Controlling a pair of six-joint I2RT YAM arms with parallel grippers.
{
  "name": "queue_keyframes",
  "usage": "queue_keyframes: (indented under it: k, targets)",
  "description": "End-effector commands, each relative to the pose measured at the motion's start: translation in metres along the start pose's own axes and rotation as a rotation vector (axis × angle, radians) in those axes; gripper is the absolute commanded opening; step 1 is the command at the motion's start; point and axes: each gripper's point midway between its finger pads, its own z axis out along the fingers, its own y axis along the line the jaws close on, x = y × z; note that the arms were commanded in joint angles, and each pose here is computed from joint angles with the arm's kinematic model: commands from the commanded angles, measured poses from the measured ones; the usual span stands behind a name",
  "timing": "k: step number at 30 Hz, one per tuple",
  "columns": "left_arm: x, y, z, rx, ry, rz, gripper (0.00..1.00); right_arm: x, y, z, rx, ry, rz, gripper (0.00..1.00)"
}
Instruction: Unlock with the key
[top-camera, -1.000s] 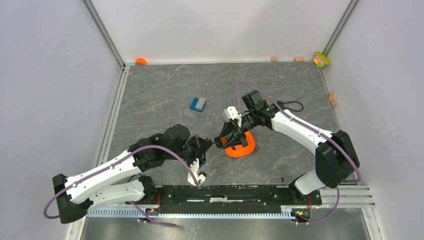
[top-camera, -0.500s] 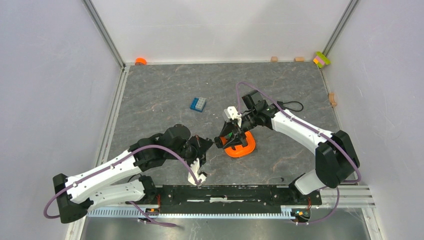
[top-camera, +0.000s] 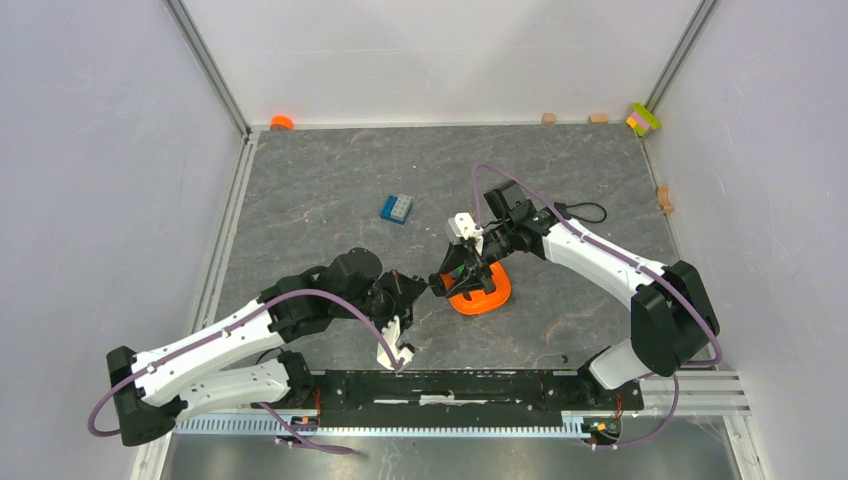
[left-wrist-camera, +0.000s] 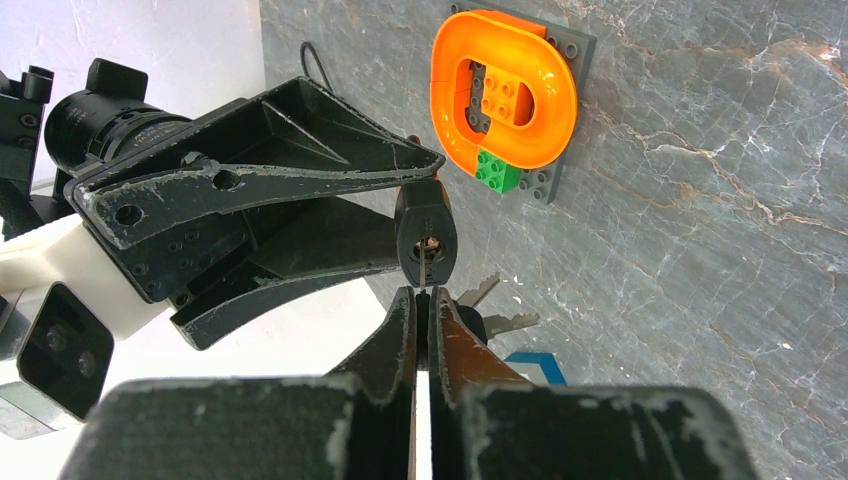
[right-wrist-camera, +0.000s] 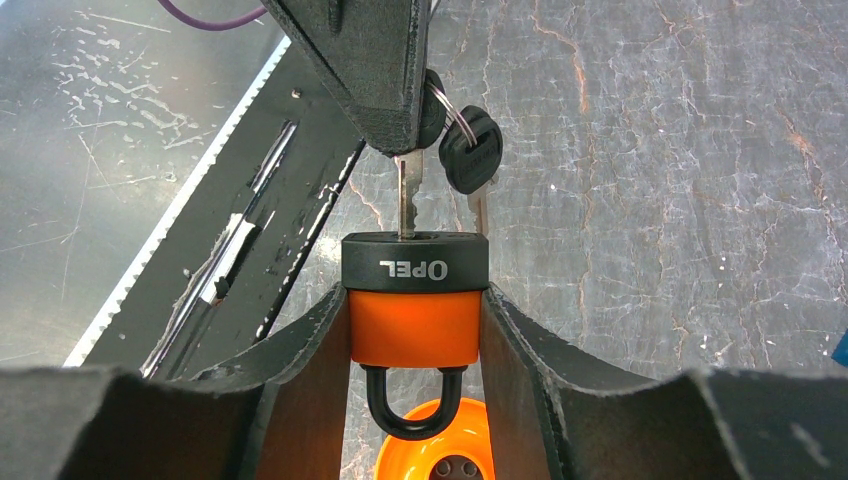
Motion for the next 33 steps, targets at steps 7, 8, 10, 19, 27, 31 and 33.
queue_keyframes:
  k: [7, 8, 10, 19, 27, 31, 33]
  targets:
    - [-0.001, 0.001, -0.002, -0.004, 0.002, 0.002, 0.02, -0.022, 0.003, -0.003, -0.011, -0.054, -0.069, 0.00]
    - [-0.002, 0.000, -0.001, -0.001, 0.000, -0.001, 0.02, -0.022, 0.003, -0.003, -0.010, -0.054, -0.070, 0.00]
    - [-0.002, -0.001, -0.002, 0.002, -0.003, -0.003, 0.02, -0.022, 0.003, -0.003, -0.010, -0.053, -0.069, 0.00]
    - [-0.001, -0.001, 0.001, 0.002, 0.000, 0.011, 0.02, -0.023, 0.003, -0.003, -0.012, -0.057, -0.067, 0.00]
    - [0.000, 0.005, 0.003, -0.017, 0.003, 0.022, 0.02, -0.022, 0.005, -0.003, -0.017, -0.059, -0.064, 0.00]
    - [0.001, 0.011, 0.000, -0.032, 0.009, 0.021, 0.02, -0.019, 0.006, -0.003, -0.016, -0.057, -0.062, 0.00]
    - [0.001, 0.012, -0.001, -0.034, 0.012, 0.020, 0.02, -0.019, 0.006, -0.002, -0.017, -0.058, -0.063, 0.00]
